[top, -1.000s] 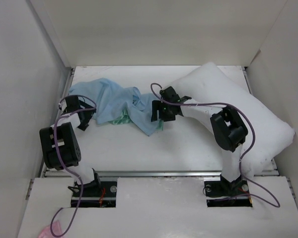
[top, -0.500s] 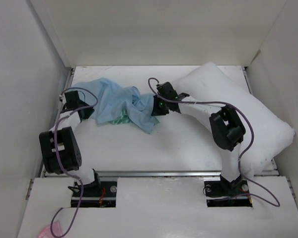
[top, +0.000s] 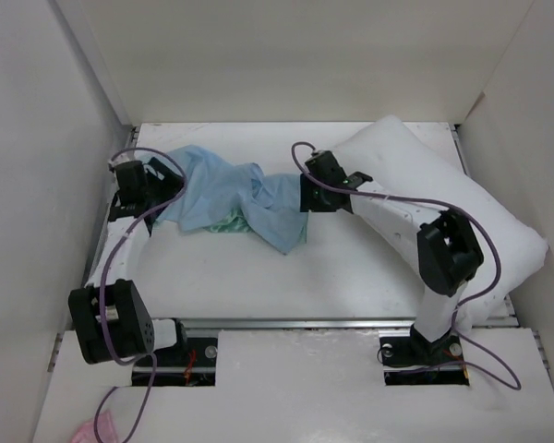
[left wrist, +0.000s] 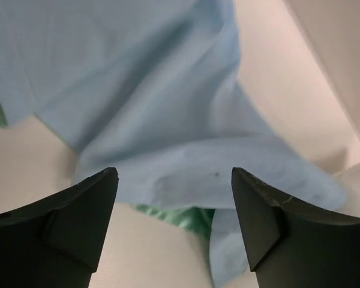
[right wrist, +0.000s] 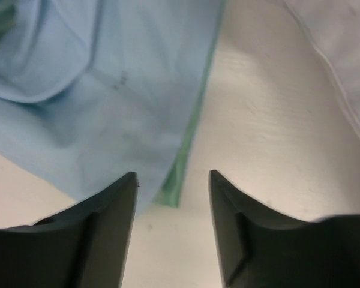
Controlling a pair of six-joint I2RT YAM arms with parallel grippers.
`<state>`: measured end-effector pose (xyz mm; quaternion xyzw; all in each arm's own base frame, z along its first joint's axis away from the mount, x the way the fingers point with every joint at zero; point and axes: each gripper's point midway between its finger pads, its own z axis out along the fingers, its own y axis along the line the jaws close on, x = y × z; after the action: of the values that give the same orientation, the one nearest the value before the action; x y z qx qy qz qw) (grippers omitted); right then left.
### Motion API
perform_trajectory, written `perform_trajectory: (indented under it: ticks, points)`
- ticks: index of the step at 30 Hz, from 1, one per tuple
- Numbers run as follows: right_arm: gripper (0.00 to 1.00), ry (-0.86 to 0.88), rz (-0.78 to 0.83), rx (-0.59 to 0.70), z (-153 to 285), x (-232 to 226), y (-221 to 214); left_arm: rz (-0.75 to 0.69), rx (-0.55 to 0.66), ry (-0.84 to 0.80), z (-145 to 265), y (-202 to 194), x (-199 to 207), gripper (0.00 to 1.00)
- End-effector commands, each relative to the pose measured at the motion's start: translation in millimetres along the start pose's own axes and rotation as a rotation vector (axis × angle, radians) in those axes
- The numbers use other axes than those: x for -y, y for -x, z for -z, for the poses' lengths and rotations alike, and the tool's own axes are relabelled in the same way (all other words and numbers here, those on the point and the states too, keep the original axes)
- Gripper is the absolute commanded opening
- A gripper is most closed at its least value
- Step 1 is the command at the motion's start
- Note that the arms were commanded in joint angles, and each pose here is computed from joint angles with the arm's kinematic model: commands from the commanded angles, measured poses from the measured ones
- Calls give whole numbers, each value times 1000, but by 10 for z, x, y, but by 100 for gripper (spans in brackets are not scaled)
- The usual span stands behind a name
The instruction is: Put the pillow into the pillowcase
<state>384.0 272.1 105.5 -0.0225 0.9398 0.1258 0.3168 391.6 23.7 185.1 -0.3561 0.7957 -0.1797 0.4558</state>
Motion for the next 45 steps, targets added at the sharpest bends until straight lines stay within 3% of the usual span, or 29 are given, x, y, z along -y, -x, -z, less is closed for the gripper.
perform_trajectory:
  ticks: [1,2,3,7,9,16,18,19,22,29,32,33,40,43,45]
  points:
    - [58,-51,-2,11,245,252,-37,-47,-188,55,-31,-708,-237,76]
    - [67,-23,6,3,279,226,-79,-51,-208,75,-52,-801,-305,80]
    - [70,48,6,-30,306,121,-168,-39,-233,99,-81,-891,-389,80]
    - [75,256,4,-105,309,-206,-447,-17,-257,173,-217,-1036,-613,80]
    - [76,275,11,-162,170,-268,-594,-16,-268,183,-279,-1062,-642,78]
    - [83,316,64,-206,-54,-522,-713,-6,-310,265,-454,-1206,-858,61]
    - [83,325,72,-222,-92,-576,-763,-7,-314,281,-496,-1236,-912,51]
    - [83,319,72,-233,-156,-575,-787,-2,-294,285,-537,-1168,-883,31]
    - [83,329,78,-260,-256,-638,-856,-1,-306,297,-600,-1168,-887,1]
    - [80,338,52,-204,-161,-767,-749,-13,-247,226,-483,-923,-624,0]
    - [70,309,40,-164,-109,-726,-658,-3,-234,216,-388,-905,-596,0]
    - [59,294,14,-157,-39,-712,-618,-4,-223,206,-365,-871,-562,0]
    - [54,182,-26,-80,100,-547,-405,-1,-150,172,-85,-692,-427,0]
    - [35,153,-39,-47,58,-519,-330,-4,-115,153,10,-601,-358,0]
    - [36,163,-38,-62,-6,-565,-337,-4,-108,147,56,-581,-336,0]
